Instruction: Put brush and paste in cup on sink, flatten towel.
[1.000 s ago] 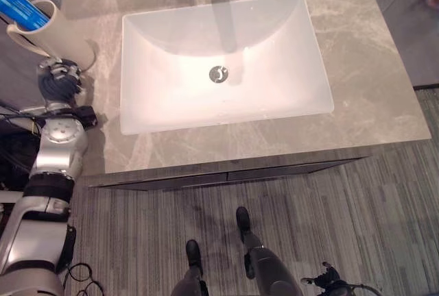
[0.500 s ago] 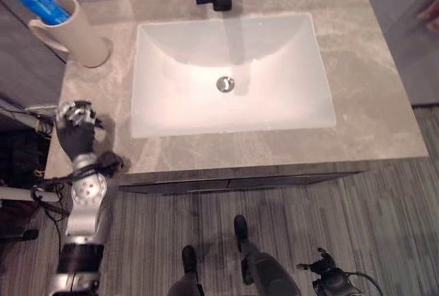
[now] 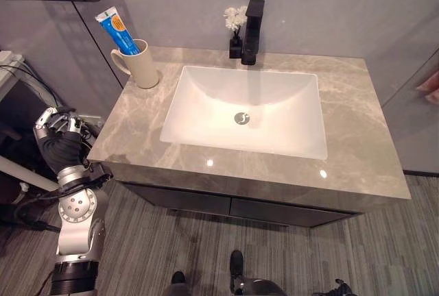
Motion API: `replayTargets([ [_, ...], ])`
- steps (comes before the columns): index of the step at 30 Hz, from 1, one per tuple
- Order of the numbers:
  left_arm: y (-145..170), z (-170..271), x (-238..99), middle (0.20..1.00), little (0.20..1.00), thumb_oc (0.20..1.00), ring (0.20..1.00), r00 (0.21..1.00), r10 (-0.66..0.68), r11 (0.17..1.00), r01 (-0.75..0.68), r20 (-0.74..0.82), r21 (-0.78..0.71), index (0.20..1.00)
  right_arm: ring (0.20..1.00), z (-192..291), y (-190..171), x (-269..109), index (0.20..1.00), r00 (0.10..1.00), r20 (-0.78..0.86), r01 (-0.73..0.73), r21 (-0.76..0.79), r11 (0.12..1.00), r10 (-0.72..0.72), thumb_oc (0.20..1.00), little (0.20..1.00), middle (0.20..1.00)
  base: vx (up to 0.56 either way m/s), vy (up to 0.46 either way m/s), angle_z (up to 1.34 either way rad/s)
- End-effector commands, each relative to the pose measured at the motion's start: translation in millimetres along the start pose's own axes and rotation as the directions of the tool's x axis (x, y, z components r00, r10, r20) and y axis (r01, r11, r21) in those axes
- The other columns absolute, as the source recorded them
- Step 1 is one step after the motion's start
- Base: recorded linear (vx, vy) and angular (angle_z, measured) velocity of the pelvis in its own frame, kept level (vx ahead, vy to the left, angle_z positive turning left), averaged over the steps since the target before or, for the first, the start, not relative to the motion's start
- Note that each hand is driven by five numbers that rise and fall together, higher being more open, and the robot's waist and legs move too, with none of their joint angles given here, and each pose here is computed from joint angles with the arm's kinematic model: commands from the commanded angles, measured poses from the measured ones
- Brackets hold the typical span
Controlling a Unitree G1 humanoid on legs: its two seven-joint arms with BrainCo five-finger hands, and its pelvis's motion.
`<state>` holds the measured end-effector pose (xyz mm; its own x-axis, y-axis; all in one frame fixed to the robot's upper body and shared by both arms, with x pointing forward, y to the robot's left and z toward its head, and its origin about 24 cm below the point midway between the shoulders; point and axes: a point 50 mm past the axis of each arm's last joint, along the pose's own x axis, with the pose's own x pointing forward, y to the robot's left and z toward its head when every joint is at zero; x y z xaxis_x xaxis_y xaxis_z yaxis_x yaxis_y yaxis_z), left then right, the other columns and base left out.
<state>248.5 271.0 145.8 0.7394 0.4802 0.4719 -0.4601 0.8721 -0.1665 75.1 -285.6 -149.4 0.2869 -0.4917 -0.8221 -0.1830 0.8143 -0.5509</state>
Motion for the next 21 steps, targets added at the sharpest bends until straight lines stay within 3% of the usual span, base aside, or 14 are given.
replayTargets([
  [1,11.4,37.3,7.5,0.2,0.2,0.2,0.2,0.983,-0.031,0.999,0.026,0.182,0.034,0.2,1.0,-17.3,-13.7,0.4,1.0,0.999,-0.036,0.035,-0.003,0.999,-0.035,1.0,1.0,1.0,0.23,0.067,0.17],
  [14,8.2,37.8,6.2,0.2,0.2,0.2,0.2,0.974,-0.174,0.984,0.165,0.147,0.073,0.2,1.0,-20.5,15.3,-5.5,1.0,0.996,-0.052,-0.073,0.022,0.997,0.074,1.0,1.0,1.0,0.24,0.206,-0.36],
  [21,11.9,47.9,4.1,0.2,0.2,0.2,0.2,0.965,-0.193,0.979,0.177,0.175,0.102,0.2,1.0,6.7,24.8,-6.2,1.0,0.995,0.045,-0.094,0.017,0.995,0.093,1.0,1.0,1.0,0.09,0.187,-0.19],
])
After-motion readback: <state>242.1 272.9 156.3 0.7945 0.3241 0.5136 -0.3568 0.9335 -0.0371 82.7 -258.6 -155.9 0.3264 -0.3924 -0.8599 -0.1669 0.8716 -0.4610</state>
